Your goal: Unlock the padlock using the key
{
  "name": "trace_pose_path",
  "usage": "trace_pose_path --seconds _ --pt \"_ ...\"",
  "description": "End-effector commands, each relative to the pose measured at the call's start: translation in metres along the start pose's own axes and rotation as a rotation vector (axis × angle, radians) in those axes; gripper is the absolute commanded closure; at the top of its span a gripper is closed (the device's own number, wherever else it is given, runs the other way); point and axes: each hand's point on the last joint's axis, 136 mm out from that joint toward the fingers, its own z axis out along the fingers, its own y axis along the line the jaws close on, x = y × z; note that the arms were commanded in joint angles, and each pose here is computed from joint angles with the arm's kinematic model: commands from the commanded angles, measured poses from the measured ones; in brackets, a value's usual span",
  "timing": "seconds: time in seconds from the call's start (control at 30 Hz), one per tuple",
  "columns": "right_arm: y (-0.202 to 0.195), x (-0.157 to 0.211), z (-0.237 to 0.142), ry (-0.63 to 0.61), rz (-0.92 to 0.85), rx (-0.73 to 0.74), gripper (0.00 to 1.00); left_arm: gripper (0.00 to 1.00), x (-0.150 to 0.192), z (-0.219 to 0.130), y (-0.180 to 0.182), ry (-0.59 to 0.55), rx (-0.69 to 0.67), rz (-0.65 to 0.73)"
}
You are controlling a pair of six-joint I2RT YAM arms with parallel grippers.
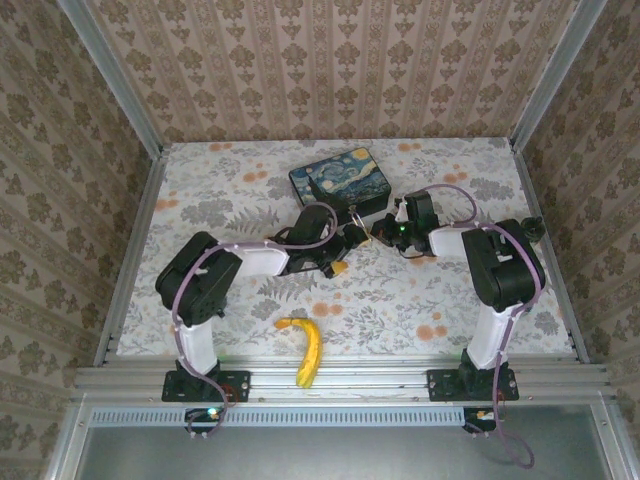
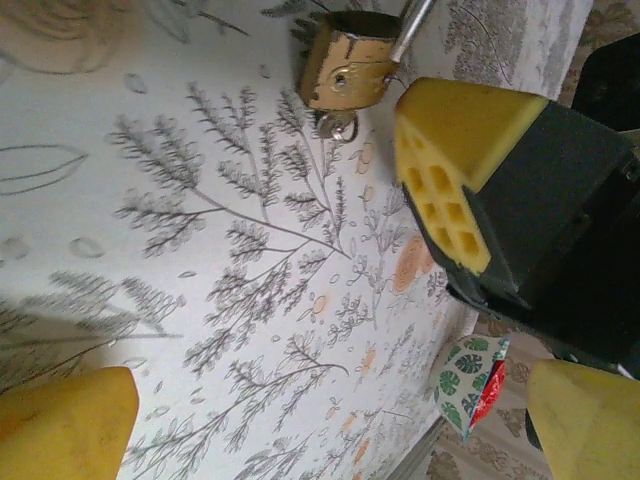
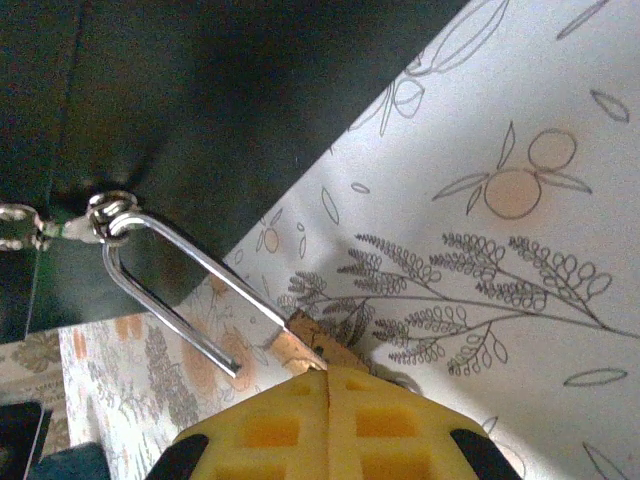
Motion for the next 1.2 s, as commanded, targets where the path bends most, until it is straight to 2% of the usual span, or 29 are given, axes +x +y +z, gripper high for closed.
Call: trace_pose_path --seconds 0.0,0.13,0.27,0.47,0.57,0.67,0.83,1.17 --pt "0.002 -0.012 0.005 -0.042 -0.005 0.002 0.98 0.0 -0.007 -0.017 0.002 -0.053 -0.034 0.033" --pt "0.0 -0.012 -0.003 -0.061 -0.038 0.046 0.91 0.0 -0.014 -0.035 -0.007 -0.109 -0.036 0.108" --pt "0.005 -0.014 -0.023 -0.084 -0.108 0.095 0.86 0.0 -0.028 -0.07 -0.02 -0.213 -0.088 0.254" --pt "0.024 -0.016 -0.047 -0.088 -0.256 0.114 0.72 0.0 -0.062 -0.148 -0.03 -0.472 -0.357 0.544" --pt "0.031 -0.016 -0.048 -0.06 -0.34 0.126 0.7 0.0 -0.085 -0.183 -0.035 -0.6 -0.478 0.665" --pt "0.037 -0.017 -0.041 -0.016 -0.422 0.144 0.7 0.0 -0.11 -0.203 -0.036 -0.672 -0.579 0.742" --pt "0.043 -0.023 -0.026 0.036 -0.5 0.155 0.71 0.0 -0.147 -0.203 -0.025 -0.678 -0.677 0.796" --pt "0.04 -0.025 0.001 0.085 -0.49 0.148 0.71 0.0 -0.193 -0.146 -0.012 -0.567 -0.676 0.879"
